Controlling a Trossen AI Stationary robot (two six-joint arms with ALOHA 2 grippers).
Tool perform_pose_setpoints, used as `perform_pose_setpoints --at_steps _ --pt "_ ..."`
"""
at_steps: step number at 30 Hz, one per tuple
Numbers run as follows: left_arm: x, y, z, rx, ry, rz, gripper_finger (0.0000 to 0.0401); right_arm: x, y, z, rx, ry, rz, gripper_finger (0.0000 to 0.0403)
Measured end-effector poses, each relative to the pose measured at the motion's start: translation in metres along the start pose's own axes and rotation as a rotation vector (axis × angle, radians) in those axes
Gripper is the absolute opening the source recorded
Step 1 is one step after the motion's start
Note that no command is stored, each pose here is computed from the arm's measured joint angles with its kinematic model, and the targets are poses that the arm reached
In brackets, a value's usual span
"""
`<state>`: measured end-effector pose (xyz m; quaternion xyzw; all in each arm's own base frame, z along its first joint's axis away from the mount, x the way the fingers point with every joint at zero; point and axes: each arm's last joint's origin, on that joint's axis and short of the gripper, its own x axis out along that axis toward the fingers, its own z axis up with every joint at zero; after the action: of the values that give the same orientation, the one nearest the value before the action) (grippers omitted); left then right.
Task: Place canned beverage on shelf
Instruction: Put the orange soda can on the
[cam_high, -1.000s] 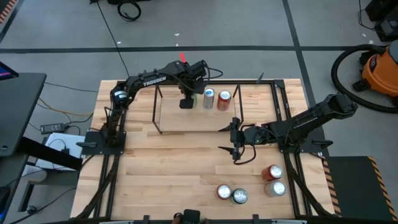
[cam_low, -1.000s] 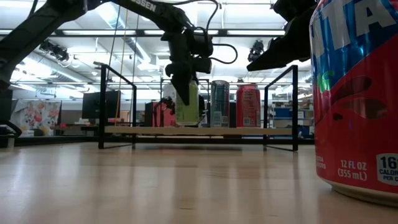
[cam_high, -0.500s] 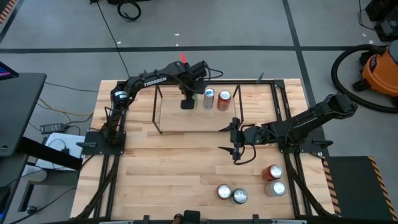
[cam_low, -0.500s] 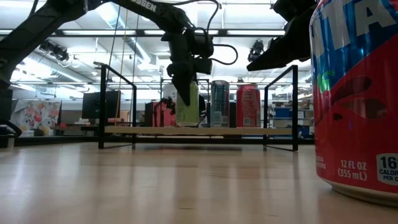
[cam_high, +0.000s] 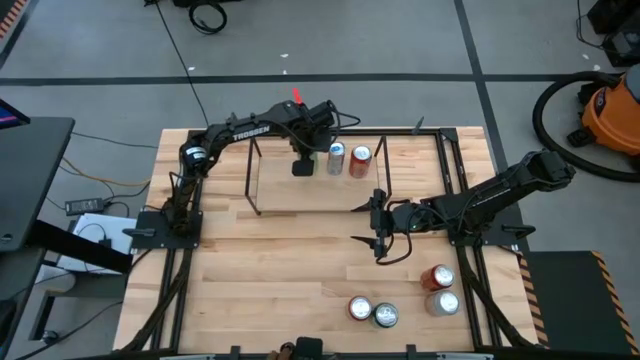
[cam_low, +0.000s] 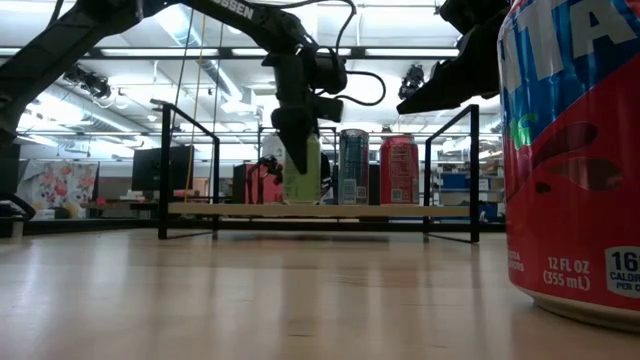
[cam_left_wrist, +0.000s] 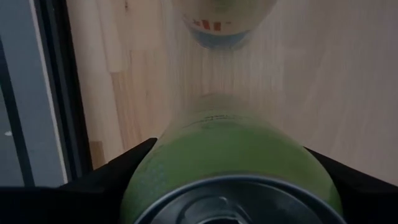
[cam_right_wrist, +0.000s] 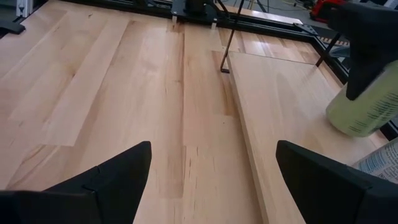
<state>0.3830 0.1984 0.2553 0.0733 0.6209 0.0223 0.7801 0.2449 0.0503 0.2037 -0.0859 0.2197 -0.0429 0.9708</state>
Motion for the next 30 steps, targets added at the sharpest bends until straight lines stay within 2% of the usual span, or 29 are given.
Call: perform_pose_setpoints --at_steps 16,26,30 --pt "0.0 -0.006 0.007 0.028 -0.024 0.024 0.0316 0.0 0.0 0.0 0.005 0.0 0.0 0.0356" --pt "-0.001 -0.011 0.011 0.017 0.015 0.099 0.0317 0.0 0.0 0.0 0.006 0.0 0.001 0.0356" --pt "-0.001 -0.012 0.011 -0.003 0.014 0.098 0.0335 0.0 0.0 0.0 0.009 0.0 0.002 0.0356"
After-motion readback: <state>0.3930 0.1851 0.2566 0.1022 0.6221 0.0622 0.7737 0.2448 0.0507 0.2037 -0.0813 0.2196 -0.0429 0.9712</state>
